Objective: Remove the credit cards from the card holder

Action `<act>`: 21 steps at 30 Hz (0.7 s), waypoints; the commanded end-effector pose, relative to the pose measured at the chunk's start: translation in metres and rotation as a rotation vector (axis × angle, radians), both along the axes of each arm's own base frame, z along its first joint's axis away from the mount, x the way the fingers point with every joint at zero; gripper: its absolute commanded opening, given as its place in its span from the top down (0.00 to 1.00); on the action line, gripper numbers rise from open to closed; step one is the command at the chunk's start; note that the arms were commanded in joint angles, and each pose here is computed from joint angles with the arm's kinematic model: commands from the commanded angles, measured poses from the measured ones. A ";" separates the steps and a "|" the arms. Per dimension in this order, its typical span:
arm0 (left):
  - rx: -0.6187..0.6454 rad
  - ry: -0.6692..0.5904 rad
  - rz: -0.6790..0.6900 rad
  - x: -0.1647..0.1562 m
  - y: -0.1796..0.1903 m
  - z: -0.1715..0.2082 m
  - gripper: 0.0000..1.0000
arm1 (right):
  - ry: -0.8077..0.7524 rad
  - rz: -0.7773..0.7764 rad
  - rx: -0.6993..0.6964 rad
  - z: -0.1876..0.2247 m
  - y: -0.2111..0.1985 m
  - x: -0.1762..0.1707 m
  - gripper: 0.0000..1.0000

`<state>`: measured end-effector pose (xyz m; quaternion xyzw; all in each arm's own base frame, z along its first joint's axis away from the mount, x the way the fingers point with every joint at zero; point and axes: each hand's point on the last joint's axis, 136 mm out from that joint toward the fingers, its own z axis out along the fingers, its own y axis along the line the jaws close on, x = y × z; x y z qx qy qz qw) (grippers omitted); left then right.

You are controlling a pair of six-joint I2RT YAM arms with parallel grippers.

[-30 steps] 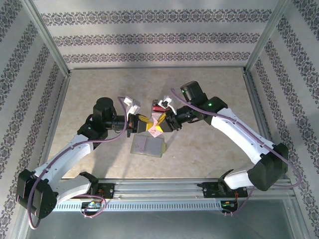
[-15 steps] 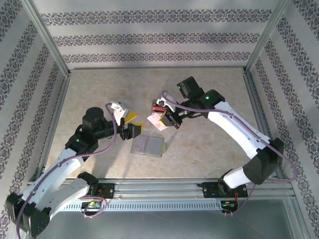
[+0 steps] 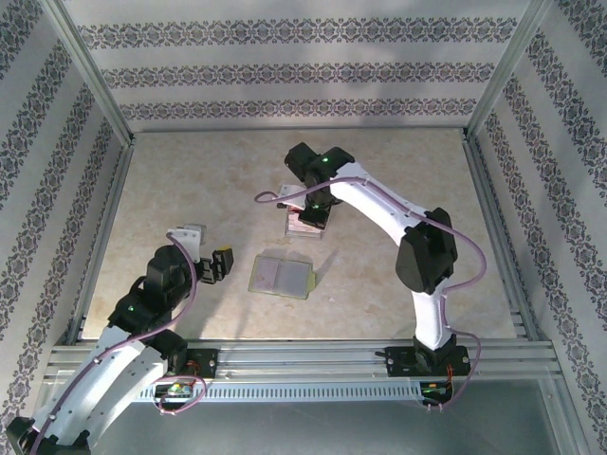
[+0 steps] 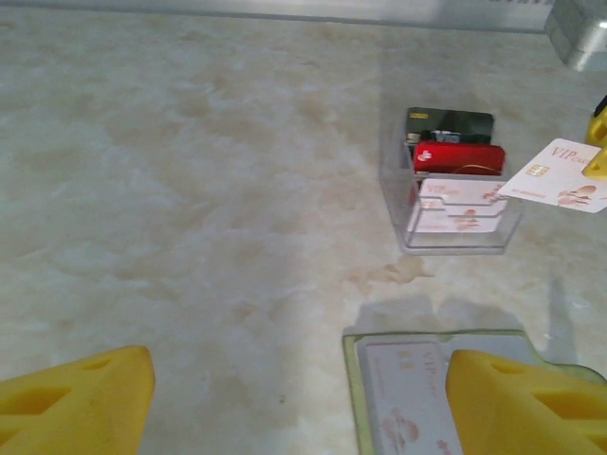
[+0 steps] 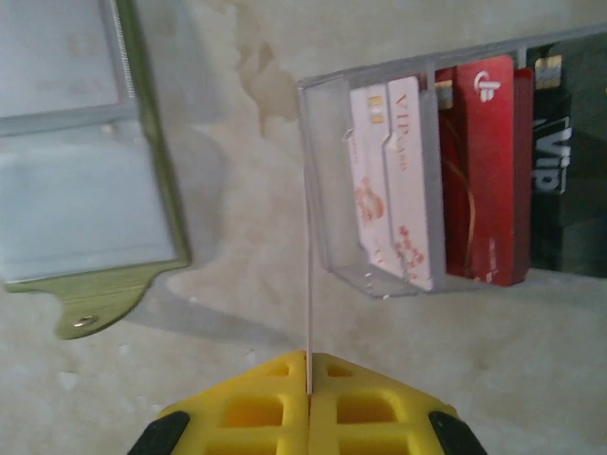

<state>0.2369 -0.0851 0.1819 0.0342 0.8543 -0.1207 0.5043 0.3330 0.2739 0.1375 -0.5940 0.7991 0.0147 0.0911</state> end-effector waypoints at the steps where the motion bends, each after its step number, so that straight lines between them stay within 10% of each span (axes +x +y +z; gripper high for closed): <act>1: 0.000 0.032 0.077 0.000 0.011 -0.009 0.19 | -0.068 0.085 -0.109 -0.005 -0.002 0.013 1.00; 21: -0.013 0.062 0.089 0.005 0.008 -0.018 0.18 | -0.132 0.166 -0.159 -0.041 0.017 0.044 1.00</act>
